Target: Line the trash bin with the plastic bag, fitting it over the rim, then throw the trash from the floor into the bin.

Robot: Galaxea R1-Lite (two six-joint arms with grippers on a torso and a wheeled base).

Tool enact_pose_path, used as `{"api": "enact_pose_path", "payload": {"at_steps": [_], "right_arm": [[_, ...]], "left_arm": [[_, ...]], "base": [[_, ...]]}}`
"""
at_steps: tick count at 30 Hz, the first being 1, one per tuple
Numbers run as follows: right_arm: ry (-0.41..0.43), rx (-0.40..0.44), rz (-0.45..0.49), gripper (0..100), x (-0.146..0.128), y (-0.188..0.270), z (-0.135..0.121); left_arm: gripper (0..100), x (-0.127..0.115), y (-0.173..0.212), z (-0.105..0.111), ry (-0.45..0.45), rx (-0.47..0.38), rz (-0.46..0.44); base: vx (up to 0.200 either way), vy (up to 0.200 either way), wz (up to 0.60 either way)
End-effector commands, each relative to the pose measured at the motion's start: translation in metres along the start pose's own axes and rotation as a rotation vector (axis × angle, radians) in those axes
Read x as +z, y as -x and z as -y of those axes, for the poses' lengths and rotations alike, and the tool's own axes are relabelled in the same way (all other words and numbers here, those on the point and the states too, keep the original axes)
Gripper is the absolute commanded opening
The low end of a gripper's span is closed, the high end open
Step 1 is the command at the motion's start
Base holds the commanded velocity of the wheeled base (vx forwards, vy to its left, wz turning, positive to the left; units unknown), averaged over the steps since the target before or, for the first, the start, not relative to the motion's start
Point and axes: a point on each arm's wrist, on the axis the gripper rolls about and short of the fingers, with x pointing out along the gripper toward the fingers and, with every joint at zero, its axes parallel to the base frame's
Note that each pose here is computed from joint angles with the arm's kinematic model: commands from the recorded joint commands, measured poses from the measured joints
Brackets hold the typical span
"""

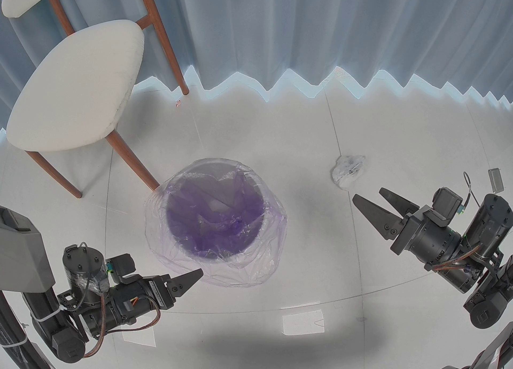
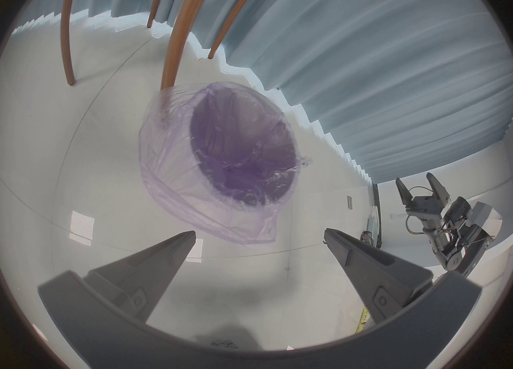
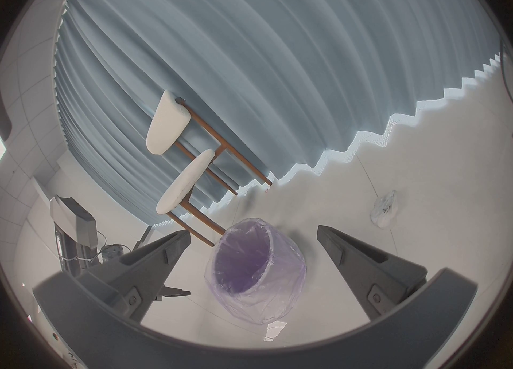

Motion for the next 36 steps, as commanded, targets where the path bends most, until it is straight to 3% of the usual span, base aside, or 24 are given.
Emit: {"api": "enact_pose_path", "payload": {"at_steps": [1,11,17,28,36], "right_arm": [[-0.001,-0.001,-0.009,100,-0.002,0.000,0.000],[0.020,-0.002,-0.013,100,-0.003,0.000,0.001],[0.023,0.029,-0.069,100,-0.016,0.001,-0.008],[0.049,0.026,-0.043,100,-0.013,0.002,-0.009],[0.060,0.036,-0.053,100,-0.015,0.002,-0.012]], "left_arm": [[100,-0.003,-0.007,-0.008,0.013,0.035,-0.023],[100,-0.002,-0.017,-0.021,0.034,0.078,-0.021],[100,0.001,-0.023,-0.029,0.046,0.101,-0.008],[100,-0.012,-0.035,-0.043,0.065,0.152,-0.073],[100,-0.009,-0.052,-0.069,0.102,0.214,-0.052]], "base": [[0.000,0.000,0.00],[0.000,0.000,0.00],[0.000,0.000,0.00],[0.000,0.000,0.00],[0.000,0.000,0.00]]}}
